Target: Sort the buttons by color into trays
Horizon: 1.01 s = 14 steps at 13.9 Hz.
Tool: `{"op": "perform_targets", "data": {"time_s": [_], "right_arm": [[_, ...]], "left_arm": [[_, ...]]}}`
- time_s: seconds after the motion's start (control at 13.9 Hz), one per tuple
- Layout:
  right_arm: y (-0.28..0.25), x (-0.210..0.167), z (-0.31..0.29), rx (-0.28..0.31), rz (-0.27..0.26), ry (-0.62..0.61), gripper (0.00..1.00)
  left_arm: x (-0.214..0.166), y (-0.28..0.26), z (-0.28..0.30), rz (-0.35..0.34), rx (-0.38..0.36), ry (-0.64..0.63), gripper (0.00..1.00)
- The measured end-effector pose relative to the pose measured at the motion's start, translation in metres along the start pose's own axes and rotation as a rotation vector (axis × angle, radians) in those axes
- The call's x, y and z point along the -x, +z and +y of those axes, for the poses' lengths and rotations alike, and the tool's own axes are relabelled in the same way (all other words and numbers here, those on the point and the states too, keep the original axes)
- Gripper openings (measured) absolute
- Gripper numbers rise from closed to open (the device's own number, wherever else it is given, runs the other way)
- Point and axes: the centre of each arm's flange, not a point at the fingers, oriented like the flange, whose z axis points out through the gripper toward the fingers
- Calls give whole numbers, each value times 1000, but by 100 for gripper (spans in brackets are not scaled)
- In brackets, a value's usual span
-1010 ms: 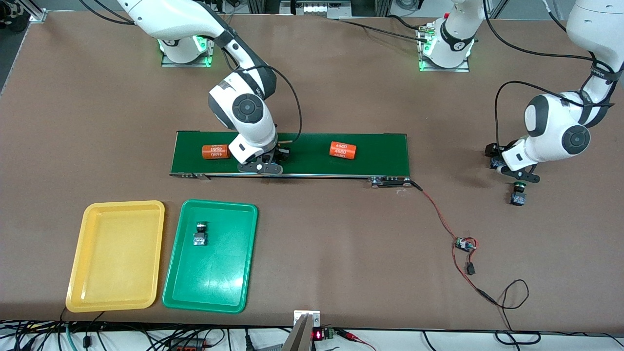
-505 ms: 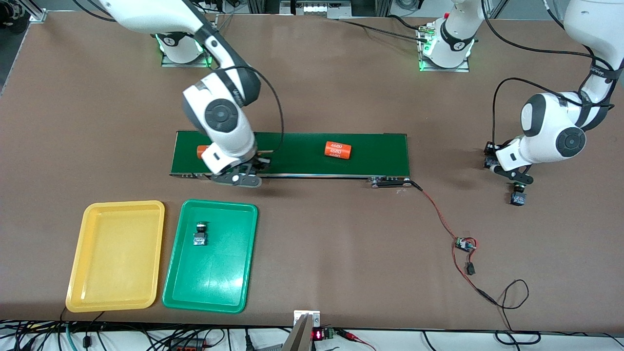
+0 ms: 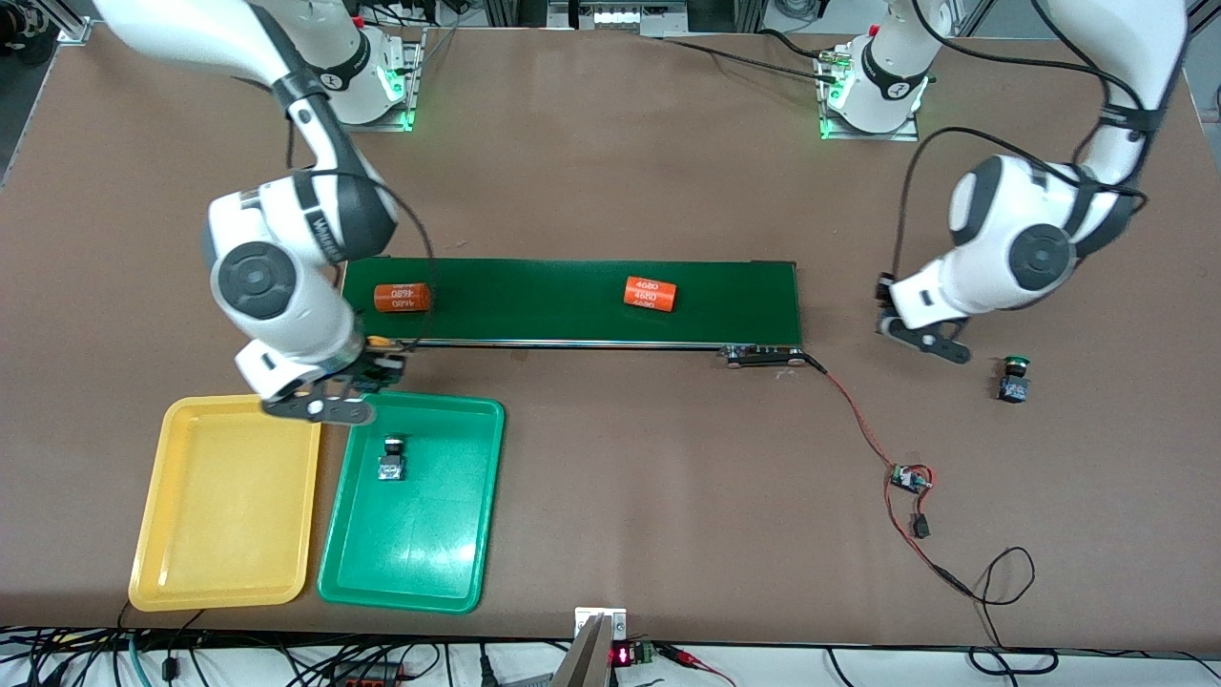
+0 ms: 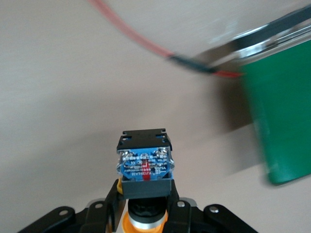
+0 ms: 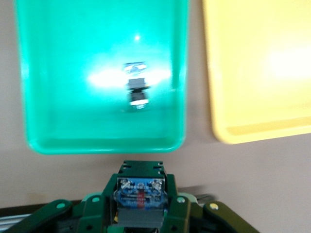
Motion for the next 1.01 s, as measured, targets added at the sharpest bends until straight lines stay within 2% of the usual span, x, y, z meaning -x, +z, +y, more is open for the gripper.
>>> {"op": "perform_targets", "data": {"time_s": [0.14, 0.36, 0.72, 0.79, 1.01], "right_arm": [[5, -14, 46, 24, -1, -23, 41], [11, -33, 128, 30, -8, -66, 41], [29, -61, 213, 39, 0, -93, 41], [39, -67, 221, 41, 10, -96, 41], [80, -84, 238, 45, 94, -137, 41]], "left_arm": [[-6, 0, 60, 0, -5, -56, 38], [-8, 2, 133, 1, 1, -140, 38], [-25, 15, 168, 2, 38, -190, 38], [-28, 25, 174, 0, 50, -192, 38], [-35, 44, 182, -9, 74, -199, 38]]}}
